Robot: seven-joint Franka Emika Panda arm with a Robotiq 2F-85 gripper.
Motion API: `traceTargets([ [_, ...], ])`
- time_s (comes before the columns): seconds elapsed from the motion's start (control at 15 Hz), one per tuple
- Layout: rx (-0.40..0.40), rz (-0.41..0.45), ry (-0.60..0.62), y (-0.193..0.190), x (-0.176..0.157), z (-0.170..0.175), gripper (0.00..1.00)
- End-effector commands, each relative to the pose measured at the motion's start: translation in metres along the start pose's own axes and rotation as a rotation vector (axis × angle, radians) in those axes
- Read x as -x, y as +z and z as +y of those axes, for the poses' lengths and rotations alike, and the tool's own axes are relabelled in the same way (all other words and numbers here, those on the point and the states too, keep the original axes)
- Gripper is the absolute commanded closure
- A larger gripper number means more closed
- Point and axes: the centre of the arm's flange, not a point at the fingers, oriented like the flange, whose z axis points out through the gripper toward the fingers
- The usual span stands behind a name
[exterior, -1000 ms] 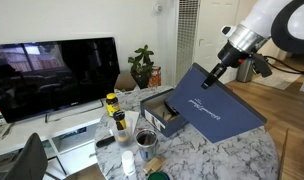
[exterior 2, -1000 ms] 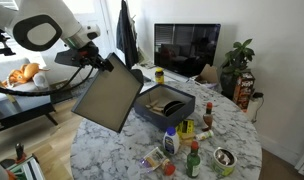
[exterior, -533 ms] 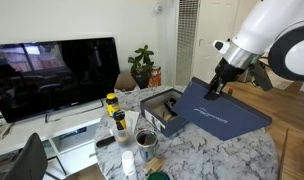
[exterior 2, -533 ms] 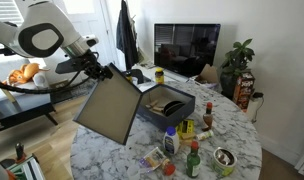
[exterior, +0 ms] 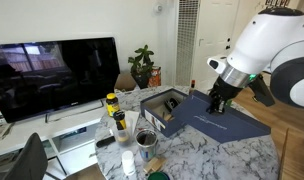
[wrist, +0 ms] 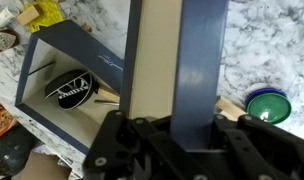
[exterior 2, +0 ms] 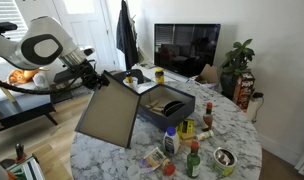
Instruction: Pick up the blue box lid and place it upside down on the table
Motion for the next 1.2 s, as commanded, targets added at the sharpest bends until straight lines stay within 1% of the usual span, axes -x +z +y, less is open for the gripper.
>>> traceTargets([
  [0.0, 0.028, -0.046, -0.063, 0.016, 0.013, -0.013, 1.0],
  [0.2, -0.005, -0.05, -0.088, 0.013, 0.017, -0.015, 1.0],
  [0.33, -0.012, -0.067, -0.112, 0.013, 0.02, -0.015, 1.0],
  [0.4, -0.015, -0.087, -0.124, 0.014, 0.022, -0.017, 0.96],
  [0.47, -0.027, -0.101, -0.142, 0.016, 0.023, -0.019, 0.87],
  [0.53, -0.036, -0.114, -0.153, 0.018, 0.025, -0.021, 0.91],
  [0.6, -0.044, -0.126, -0.164, 0.02, 0.026, -0.023, 0.86],
  [0.67, -0.05, -0.137, -0.173, 0.02, 0.027, -0.024, 0.65],
  [0.73, -0.055, -0.146, -0.182, 0.022, 0.028, -0.025, 0.61],
  [0.8, -0.061, -0.153, -0.189, 0.023, 0.029, -0.025, 0.6],
  [1.13, -0.082, -0.18, -0.209, 0.027, 0.032, -0.028, 0.24],
])
